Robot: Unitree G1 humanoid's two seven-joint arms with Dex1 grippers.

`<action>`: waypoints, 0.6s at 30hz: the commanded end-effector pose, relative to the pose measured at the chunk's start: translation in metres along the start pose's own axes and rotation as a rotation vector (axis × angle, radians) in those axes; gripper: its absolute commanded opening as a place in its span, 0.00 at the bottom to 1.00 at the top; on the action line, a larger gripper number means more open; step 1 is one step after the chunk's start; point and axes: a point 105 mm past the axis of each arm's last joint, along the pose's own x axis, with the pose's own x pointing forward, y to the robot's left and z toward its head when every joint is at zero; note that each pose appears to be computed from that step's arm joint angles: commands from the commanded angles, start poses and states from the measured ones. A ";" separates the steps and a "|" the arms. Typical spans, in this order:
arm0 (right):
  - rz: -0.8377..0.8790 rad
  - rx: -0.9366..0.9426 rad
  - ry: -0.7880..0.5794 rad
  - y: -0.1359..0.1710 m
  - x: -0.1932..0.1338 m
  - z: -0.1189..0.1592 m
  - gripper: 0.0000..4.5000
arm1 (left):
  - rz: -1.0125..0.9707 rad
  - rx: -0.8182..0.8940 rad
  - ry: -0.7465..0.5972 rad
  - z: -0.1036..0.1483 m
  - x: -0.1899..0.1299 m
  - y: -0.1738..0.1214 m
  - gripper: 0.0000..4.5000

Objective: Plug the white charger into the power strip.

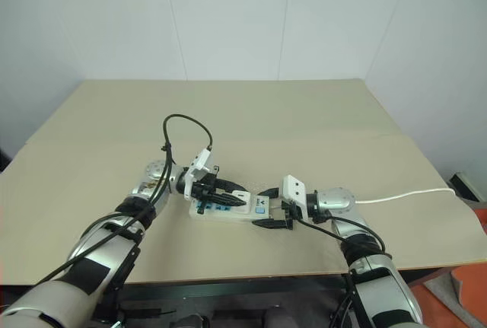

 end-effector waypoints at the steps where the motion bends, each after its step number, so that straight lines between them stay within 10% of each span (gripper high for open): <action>1: 0.034 0.023 0.078 0.011 -0.002 -0.019 0.76 | -0.002 -0.090 0.113 -0.035 -0.006 -0.011 0.22; 18: 0.024 0.014 0.086 0.012 -0.004 -0.021 0.76 | 0.108 -0.178 0.205 -0.072 -0.011 -0.017 0.22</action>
